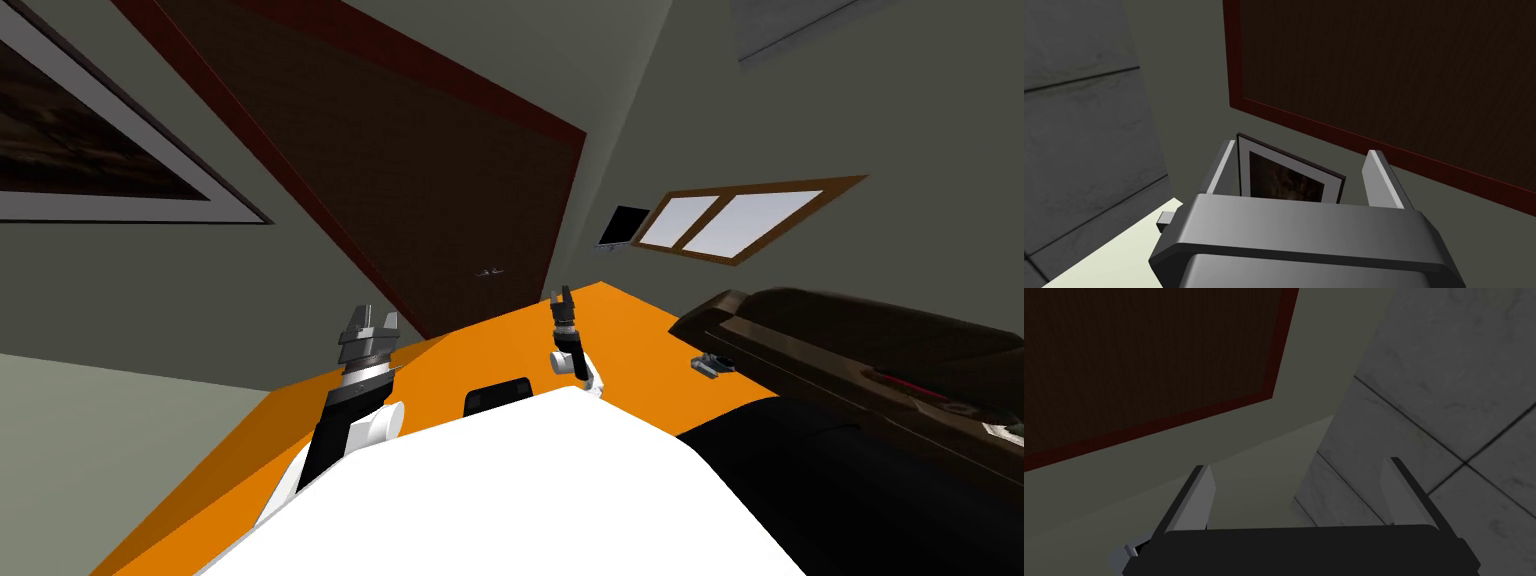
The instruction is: Pull the door open
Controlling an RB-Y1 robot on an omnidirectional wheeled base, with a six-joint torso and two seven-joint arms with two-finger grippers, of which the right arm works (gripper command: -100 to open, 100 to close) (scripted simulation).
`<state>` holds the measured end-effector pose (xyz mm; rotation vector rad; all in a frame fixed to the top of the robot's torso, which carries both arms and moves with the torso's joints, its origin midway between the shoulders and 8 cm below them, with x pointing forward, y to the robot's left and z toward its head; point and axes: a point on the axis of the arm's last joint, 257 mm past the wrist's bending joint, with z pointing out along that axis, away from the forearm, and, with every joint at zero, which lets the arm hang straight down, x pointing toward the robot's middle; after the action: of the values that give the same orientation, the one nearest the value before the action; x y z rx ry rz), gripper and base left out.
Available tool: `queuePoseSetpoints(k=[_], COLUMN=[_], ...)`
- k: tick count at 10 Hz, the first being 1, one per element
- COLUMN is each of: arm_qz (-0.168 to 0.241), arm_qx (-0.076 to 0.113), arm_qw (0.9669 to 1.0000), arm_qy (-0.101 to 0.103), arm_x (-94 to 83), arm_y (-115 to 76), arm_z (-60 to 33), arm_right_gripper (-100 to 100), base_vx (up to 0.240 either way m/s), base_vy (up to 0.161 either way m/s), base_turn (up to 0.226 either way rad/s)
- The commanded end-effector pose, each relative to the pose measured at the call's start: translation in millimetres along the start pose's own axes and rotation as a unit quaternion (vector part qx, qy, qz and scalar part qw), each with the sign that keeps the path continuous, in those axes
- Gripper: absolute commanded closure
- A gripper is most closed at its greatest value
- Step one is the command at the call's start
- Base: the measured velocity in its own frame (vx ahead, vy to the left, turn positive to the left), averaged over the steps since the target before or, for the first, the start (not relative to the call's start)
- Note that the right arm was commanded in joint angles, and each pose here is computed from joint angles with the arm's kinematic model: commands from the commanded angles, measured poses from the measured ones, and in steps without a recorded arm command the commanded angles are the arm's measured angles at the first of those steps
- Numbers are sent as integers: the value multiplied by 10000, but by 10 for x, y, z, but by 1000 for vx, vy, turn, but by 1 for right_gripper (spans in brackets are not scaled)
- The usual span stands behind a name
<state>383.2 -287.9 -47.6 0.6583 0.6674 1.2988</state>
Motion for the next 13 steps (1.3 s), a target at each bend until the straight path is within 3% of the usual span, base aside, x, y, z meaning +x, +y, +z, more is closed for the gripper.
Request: queuePoseSetpoints(k=[1,7,13], arm_qz=[-5,-29,-56], arm_qx=[129,623,1101], arm_qw=[9999,9980,9938], arm_qy=[3,-26,-120], arm_x=[-13,-138,-306], arm_y=[-137,-702,-1226], arm_z=[-43,-190,-362], arm_right_gripper=[-100,-100,-100], base_vx=[96,97,102], base_vy=[-1,-9,-21], base_turn=[124,141,140])
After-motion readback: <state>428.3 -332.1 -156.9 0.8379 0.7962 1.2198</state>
